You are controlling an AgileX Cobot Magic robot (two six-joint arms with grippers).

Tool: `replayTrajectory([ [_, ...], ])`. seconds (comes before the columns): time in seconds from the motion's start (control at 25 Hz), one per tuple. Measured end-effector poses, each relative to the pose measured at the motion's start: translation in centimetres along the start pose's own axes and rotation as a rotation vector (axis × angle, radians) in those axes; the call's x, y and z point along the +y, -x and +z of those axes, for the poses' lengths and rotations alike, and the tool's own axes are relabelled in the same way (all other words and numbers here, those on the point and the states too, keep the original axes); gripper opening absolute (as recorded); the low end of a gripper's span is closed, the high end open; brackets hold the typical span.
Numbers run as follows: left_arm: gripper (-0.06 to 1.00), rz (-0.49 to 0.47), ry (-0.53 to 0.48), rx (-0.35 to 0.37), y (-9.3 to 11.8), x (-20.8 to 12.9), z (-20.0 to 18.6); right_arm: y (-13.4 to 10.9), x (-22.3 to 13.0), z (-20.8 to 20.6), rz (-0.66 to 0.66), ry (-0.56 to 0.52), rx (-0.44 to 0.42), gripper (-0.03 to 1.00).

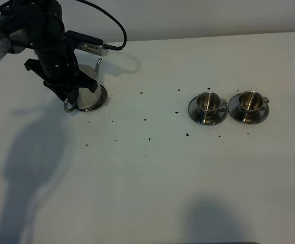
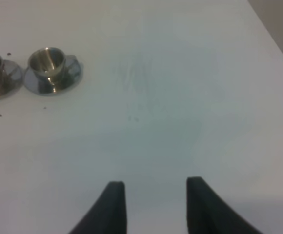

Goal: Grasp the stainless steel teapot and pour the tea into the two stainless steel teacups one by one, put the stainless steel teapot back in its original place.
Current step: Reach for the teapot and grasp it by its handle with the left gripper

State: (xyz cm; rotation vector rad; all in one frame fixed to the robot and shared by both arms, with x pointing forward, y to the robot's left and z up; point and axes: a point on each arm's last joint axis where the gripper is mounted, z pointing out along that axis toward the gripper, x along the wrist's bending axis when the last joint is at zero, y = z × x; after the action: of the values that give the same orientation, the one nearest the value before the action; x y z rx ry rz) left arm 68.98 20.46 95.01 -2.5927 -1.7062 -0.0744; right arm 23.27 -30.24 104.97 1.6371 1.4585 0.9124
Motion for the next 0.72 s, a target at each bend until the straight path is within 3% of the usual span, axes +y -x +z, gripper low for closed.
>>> replayTrajectory([
  [0.56,0.23,0.029,0.052,0.011,-0.2,0.6,-1.5,0.0,0.0,0.0,0.0,0.0,0.0,0.29],
  [0.72,0.23,0.088,0.096,0.022,-0.2,1.1,-2.7,0.0,0.0,0.0,0.0,0.0,0.0,0.29],
])
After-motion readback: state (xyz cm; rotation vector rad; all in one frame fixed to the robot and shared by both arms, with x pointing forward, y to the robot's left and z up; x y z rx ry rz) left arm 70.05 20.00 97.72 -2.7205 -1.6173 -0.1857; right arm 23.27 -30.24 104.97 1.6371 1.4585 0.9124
